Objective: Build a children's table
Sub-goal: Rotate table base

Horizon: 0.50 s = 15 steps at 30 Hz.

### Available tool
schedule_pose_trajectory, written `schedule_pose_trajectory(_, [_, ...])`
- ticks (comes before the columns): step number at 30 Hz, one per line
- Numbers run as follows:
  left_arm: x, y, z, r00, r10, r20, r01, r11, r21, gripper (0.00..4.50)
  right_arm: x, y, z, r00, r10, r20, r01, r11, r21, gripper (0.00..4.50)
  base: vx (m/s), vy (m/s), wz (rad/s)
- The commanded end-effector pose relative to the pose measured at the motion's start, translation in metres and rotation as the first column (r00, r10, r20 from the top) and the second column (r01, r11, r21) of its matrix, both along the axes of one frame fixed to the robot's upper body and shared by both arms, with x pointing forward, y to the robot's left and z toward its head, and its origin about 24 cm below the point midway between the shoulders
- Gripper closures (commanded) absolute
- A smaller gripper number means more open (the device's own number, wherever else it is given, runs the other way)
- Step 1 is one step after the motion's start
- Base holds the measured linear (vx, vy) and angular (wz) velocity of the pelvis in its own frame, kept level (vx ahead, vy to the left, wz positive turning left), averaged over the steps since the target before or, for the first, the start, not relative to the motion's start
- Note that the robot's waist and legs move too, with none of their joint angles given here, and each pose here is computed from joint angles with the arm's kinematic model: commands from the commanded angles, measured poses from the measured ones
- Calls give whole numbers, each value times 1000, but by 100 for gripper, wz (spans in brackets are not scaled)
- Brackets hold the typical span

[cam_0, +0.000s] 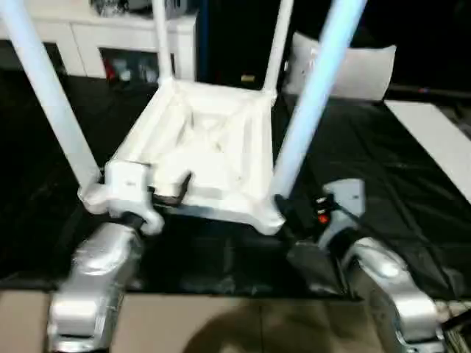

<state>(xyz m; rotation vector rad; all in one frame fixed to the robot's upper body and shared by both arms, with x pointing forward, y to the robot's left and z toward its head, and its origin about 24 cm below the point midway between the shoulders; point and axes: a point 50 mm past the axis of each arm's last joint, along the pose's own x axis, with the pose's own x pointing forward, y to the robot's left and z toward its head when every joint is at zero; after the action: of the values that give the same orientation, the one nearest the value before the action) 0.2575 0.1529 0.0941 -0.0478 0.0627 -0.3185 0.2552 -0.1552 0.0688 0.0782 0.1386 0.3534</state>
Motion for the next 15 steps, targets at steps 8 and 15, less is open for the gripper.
schedule_pose_trajectory(8, [-3,-2,0,999,-48,19,48,999,-20,11,-20,6,12,970,233,74,-237,970,56,0,146,51,3])
schedule_pose_trajectory(15, [2,-11,13,960,-258,104,262,965,-26,11,-27,-8,12,958,281,51,-283,959,36,0,32,18,8])
